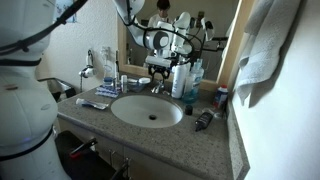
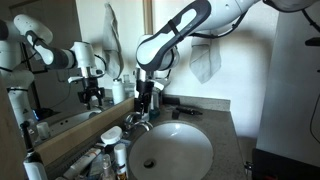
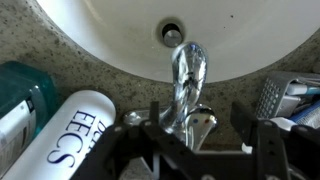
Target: Open the tap then close it
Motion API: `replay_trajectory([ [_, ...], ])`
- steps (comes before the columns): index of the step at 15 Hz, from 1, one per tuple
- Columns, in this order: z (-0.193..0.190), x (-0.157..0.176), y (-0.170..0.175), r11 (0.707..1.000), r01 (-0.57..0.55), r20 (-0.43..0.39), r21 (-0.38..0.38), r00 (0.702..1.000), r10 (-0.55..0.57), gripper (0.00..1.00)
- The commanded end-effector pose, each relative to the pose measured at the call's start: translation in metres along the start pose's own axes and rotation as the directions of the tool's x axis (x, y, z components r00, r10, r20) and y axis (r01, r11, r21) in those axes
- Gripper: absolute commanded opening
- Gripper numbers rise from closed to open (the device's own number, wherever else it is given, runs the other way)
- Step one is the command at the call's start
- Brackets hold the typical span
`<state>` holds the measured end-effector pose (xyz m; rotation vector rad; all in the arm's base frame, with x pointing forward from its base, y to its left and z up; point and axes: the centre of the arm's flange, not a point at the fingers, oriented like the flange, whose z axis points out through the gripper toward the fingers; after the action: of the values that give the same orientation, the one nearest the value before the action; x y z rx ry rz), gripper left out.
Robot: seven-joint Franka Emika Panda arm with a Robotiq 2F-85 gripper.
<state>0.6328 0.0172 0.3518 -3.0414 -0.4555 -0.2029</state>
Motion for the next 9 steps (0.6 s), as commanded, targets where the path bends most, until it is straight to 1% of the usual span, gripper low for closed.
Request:
replay_trajectory([
  [1,-0.002,0.010,0.005,1.000,0.016,-0.010,0.012,1.000,-0.016,0.42],
  [3,-0.005,0.011,0.005,1.000,0.013,-0.015,0.012,1.000,-0.013,0.29],
  [6,-0.012,0.012,0.001,1.000,0.013,-0.016,0.006,1.000,-0.013,0.05],
  [7,-0.013,0.011,0.001,1.000,0.009,-0.014,0.001,1.000,-0.009,0.08],
  [9,-0.014,0.010,0.000,1.000,0.006,-0.011,0.000,1.000,-0.006,0.09],
])
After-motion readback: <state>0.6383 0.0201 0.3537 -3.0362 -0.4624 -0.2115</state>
